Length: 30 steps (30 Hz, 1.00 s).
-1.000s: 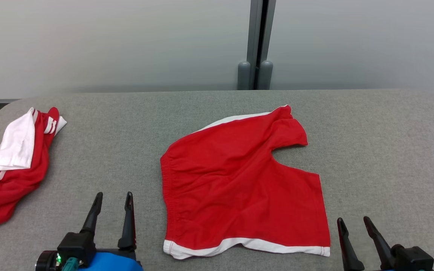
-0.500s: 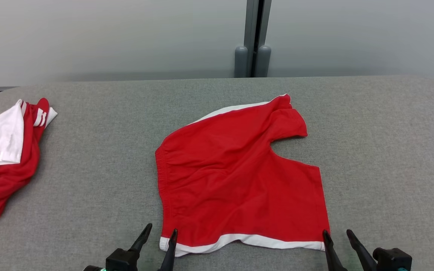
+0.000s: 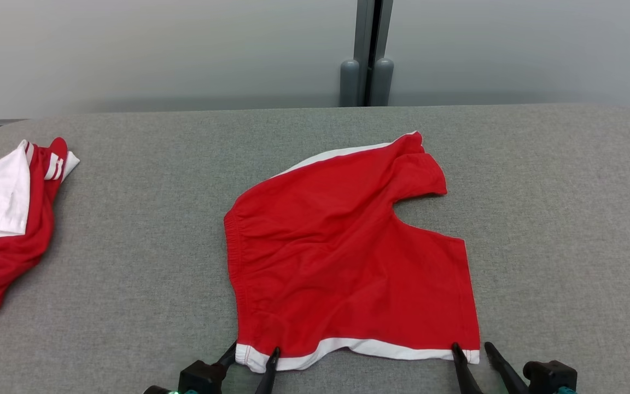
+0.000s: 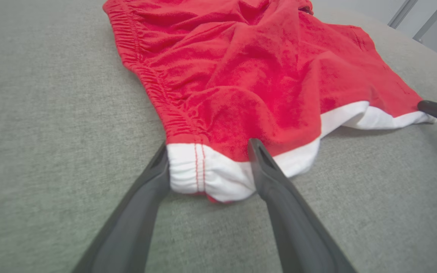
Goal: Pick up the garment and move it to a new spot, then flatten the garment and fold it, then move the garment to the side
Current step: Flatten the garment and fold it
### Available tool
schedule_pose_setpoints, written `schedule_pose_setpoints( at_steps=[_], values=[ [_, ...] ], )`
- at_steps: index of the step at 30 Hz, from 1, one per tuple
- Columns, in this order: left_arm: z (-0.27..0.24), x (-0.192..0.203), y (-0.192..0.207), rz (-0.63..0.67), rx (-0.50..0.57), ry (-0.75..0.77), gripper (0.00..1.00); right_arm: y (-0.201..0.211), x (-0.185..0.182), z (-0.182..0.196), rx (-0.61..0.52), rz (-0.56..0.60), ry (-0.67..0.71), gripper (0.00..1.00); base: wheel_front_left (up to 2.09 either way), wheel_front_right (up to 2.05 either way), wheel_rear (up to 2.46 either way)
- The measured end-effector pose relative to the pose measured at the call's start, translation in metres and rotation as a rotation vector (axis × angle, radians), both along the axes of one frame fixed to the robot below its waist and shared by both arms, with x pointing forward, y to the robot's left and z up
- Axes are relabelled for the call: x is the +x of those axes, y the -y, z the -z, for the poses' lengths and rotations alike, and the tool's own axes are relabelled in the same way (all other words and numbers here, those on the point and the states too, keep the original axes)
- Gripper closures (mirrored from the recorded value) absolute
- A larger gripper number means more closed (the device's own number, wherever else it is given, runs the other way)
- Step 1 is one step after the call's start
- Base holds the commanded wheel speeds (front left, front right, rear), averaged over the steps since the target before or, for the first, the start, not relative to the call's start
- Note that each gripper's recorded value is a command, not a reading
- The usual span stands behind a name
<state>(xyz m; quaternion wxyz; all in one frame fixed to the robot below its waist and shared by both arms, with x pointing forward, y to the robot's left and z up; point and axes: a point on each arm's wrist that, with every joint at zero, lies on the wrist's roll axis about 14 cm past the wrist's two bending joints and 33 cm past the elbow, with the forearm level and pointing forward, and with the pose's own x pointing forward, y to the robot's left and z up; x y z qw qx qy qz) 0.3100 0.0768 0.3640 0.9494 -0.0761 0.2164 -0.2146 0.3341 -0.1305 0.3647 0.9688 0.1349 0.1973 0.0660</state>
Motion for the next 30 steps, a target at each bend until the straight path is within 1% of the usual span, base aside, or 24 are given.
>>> schedule_pose_setpoints(
  at_steps=[7,12,13,14,15,16,22,30],
  values=[
    [-0.003,-0.004,0.017,0.074,-0.010,0.004,0.00,-0.007,-0.002,0.005,0.022,-0.011,-0.021,0.00,0.00,0.00,0.00],
    [-0.005,-0.004,0.022,0.085,-0.020,0.006,0.00,-0.015,-0.001,0.006,0.039,-0.030,-0.032,0.00,0.00,0.00,0.00],
    [-0.005,-0.004,0.022,0.087,-0.021,0.006,0.10,-0.016,-0.001,0.007,0.045,-0.034,-0.034,0.00,0.00,0.00,0.00],
    [-0.005,-0.004,0.024,0.090,-0.024,0.004,0.10,-0.019,0.000,0.006,0.051,-0.037,-0.035,0.00,0.00,0.00,0.00],
    [-0.005,-0.004,0.025,0.092,-0.026,0.001,0.88,-0.020,-0.001,0.007,0.058,-0.039,-0.038,0.65,0.00,0.00,0.00],
    [-0.004,-0.005,0.025,0.092,-0.030,-0.002,1.00,-0.022,0.000,0.007,0.062,-0.041,-0.039,1.00,0.00,0.00,0.00],
    [-0.011,0.005,0.027,0.086,-0.050,0.012,1.00,-0.025,0.011,-0.005,0.087,-0.037,-0.002,1.00,0.00,0.00,0.00],
    [-0.043,0.035,0.017,0.021,-0.119,0.108,1.00,-0.002,0.044,-0.049,0.078,0.033,0.163,1.00,0.00,0.00,0.00]
  ],
)
